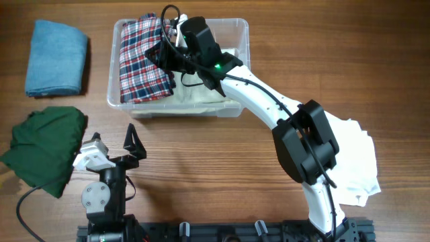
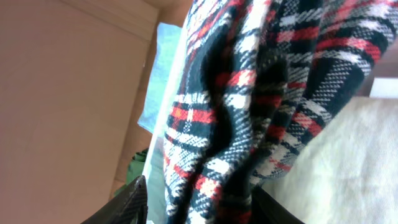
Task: Pack container
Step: 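Lower the plaid cloth into the bin's left half and release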
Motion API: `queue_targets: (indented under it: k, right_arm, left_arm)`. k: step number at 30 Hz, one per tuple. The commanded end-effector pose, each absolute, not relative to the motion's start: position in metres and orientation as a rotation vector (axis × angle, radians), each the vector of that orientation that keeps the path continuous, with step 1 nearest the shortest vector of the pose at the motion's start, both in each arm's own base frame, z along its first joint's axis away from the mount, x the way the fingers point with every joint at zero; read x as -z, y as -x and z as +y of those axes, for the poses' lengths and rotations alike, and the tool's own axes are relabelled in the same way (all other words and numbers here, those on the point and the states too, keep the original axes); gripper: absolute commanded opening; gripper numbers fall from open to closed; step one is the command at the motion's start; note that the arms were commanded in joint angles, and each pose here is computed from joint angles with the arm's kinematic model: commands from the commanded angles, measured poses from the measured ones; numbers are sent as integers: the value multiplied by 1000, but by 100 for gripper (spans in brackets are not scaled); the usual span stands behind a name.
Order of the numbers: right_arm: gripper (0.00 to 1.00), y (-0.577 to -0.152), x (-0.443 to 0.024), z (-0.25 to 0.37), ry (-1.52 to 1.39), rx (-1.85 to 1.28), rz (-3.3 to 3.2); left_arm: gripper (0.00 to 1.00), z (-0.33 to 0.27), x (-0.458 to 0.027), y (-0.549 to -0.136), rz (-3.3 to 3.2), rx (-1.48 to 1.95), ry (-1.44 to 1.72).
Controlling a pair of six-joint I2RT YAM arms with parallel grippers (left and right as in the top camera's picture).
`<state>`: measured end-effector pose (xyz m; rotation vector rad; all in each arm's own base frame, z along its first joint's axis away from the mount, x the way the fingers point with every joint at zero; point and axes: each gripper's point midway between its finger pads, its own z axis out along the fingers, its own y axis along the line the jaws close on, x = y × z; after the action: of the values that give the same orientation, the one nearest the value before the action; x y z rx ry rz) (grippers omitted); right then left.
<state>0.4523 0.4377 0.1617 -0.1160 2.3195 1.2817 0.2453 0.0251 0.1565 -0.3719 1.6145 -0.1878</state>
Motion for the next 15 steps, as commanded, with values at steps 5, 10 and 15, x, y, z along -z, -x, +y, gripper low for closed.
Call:
queue_targets:
  k: [5,10,15]
  right_arm:
    - [64,-452,-150,438,120,-1247,2345]
    - [80,-457,-149,420,172,-1072,2353]
    - [100,-460,-169,394,246,-857,2319]
  left_arm:
    - [100,26,-155,-245,1614,171,362]
    - [100,26,-155,-245,1614,171,362]
    - [100,26,-155,-245,1614,171,362]
